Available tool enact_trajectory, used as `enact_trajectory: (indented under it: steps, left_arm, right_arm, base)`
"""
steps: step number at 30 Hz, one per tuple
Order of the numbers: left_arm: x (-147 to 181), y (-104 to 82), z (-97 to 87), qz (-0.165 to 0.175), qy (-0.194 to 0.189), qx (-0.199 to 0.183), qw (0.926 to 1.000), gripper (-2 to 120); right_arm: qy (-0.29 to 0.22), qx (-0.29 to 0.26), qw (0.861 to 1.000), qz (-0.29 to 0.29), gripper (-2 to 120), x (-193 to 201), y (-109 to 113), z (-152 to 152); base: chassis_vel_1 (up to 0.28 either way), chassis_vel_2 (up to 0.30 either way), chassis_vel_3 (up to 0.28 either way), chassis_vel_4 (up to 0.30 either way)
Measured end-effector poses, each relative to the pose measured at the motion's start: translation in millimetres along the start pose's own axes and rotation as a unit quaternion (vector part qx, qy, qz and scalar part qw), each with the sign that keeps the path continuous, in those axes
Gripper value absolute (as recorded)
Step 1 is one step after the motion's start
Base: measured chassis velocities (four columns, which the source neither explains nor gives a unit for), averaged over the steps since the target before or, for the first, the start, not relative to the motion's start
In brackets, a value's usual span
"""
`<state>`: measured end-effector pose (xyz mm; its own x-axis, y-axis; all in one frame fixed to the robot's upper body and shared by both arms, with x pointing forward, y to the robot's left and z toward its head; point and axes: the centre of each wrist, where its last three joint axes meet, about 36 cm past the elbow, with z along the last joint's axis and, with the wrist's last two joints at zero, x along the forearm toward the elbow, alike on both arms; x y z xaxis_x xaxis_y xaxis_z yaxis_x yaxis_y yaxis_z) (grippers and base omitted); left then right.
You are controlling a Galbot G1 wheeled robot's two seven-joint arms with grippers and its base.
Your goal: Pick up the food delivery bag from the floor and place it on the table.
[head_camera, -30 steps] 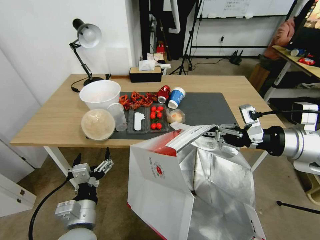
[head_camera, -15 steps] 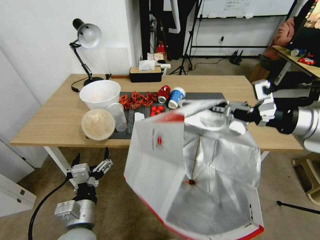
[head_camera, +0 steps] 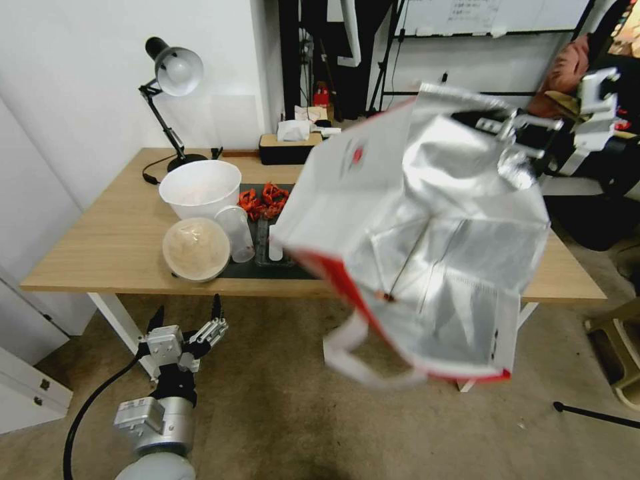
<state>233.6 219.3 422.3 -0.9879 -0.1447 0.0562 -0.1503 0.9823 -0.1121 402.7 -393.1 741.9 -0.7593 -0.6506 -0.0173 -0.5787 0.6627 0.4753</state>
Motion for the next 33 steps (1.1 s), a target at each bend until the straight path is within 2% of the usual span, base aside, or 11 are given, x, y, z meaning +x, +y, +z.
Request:
enact_trajectory:
  steps: [2, 11, 14, 15, 18, 20, 22, 24, 27, 33]
  left_arm:
    - [-1.5, 0.7, 2.1, 0.003, 0.003, -0.003, 1.0000, 100]
    - [-2.8, -0.6, 5.0, 0.008, 0.008, -0.005, 0.9999, 100]
    - [-1.8, -1.2, 5.6, 0.007, 0.008, -0.007, 0.9999, 100]
    - [-1.8, -1.2, 5.6, 0.007, 0.008, -0.007, 0.9999, 100]
    - [-0.2, -1.6, 6.7, 0.006, 0.009, -0.011, 0.9999, 100]
    - [0.4, -1.5, 7.0, 0.005, 0.010, -0.012, 0.9999, 100]
    - [2.4, -1.3, 8.0, 0.005, 0.012, -0.014, 0.9998, 100]
    - [2.9, -1.2, 8.0, 0.005, 0.012, -0.015, 0.9998, 100]
    - [6.1, -1.4, 7.9, 0.004, 0.012, -0.018, 0.9998, 100]
    - [11.9, -2.9, 7.8, 0.003, 0.012, -0.020, 0.9997, 100]
  right_arm:
    - [-0.028, -0.021, 0.999, 0.036, 0, 3.8, 2.4, -8.9]
    - [-0.087, -0.054, 0.991, 0.084, 0, 11.9, 8.8, -33.3]
    - [-0.121, -0.081, 0.981, 0.131, 0, 15.3, 4.2, -38.7]
    - [-0.121, -0.081, 0.981, 0.131, 0, 15.3, 4.2, -38.7]
    - [-0.156, -0.126, 0.964, 0.176, 0, 17.5, -7.6, -31.1]
    - [-0.162, -0.134, 0.961, 0.180, 0, 17.9, -10.3, -29.3]
    - [-0.188, -0.165, 0.949, 0.191, 0, 19.1, -22.1, -23.7]
    - [-0.195, -0.175, 0.946, 0.194, 0, 19.4, -25.8, -21.7]
    - [-0.214, -0.207, 0.933, 0.200, 0, 20.2, -39.5, -11.0]
    - [-0.235, -0.239, 0.919, 0.207, 0, 22.0, -50.3, -3.7]
  base:
    - [0.000, 0.000, 0.000, 0.000]
    - [0.000, 0.000, 0.000, 0.000]
    - [0.000, 0.000, 0.000, 0.000]
    - [0.000, 0.000, 0.000, 0.000]
    - [0.000, 0.000, 0.000, 0.000]
    - [0.000, 0.000, 0.000, 0.000]
    - [0.000, 0.000, 0.000, 0.000]
    - [0.000, 0.000, 0.000, 0.000]
    - [0.000, 0.000, 0.000, 0.000]
    - [0.000, 0.000, 0.000, 0.000]
